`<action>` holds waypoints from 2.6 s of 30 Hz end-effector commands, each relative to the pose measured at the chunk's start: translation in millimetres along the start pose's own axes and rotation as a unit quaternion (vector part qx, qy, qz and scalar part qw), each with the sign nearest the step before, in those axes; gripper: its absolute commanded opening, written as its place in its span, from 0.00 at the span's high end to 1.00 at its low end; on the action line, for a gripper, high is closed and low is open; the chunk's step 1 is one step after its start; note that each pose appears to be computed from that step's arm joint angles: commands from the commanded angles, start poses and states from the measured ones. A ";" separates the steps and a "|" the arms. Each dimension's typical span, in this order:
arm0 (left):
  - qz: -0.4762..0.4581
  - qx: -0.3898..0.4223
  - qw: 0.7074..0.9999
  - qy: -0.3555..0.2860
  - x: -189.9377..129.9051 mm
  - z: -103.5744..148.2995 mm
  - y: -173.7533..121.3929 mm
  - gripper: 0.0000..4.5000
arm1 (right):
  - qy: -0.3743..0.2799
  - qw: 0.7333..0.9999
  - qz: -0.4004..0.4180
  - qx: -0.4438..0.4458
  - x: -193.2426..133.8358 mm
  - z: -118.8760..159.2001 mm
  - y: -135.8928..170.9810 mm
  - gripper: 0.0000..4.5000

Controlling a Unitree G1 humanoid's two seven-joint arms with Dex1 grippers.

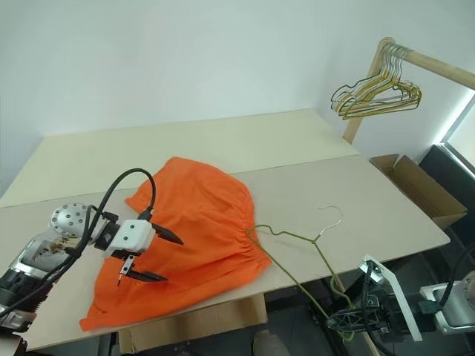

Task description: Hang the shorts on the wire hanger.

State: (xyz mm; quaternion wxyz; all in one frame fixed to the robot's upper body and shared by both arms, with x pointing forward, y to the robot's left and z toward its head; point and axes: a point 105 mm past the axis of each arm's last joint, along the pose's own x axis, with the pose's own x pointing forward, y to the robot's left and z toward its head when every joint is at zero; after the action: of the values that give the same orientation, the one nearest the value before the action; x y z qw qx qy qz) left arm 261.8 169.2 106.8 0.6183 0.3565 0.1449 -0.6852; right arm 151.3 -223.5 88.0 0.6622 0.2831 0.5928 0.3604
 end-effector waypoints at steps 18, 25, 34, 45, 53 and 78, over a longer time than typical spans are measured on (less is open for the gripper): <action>0.013 0.018 1.000 -0.002 0.8 7.7 1.8 0.01 | -0.026 0.999 -0.019 0.020 -17.2 -1.3 -12.1 1.00; 0.015 0.018 1.000 -0.001 -0.3 7.5 1.8 0.01 | -0.006 1.000 0.009 -0.010 -13.1 -1.5 3.0 1.00; 0.022 0.015 1.000 -0.001 0.3 7.2 0.6 0.01 | -0.015 0.999 0.033 -0.023 -13.1 9.1 11.4 1.00; 0.022 0.020 1.000 0.001 3.7 6.9 2.8 0.01 | 0.011 0.997 0.076 -0.023 8.1 18.4 12.3 1.00; 0.025 0.019 1.000 0.002 3.8 7.1 -0.8 0.01 | -0.011 0.998 0.058 0.020 14.0 45.9 -9.4 1.00; 0.042 0.017 0.999 -0.002 11.0 8.8 -3.9 0.01 | -0.023 0.991 0.133 0.017 43.8 98.7 -2.4 1.00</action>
State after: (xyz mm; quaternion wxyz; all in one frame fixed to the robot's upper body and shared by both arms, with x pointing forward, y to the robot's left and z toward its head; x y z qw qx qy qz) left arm 254.2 160.2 95.6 0.6406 0.3583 0.1361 -0.6654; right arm 241.9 -184.2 64.8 0.6061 0.3788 0.5634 0.4144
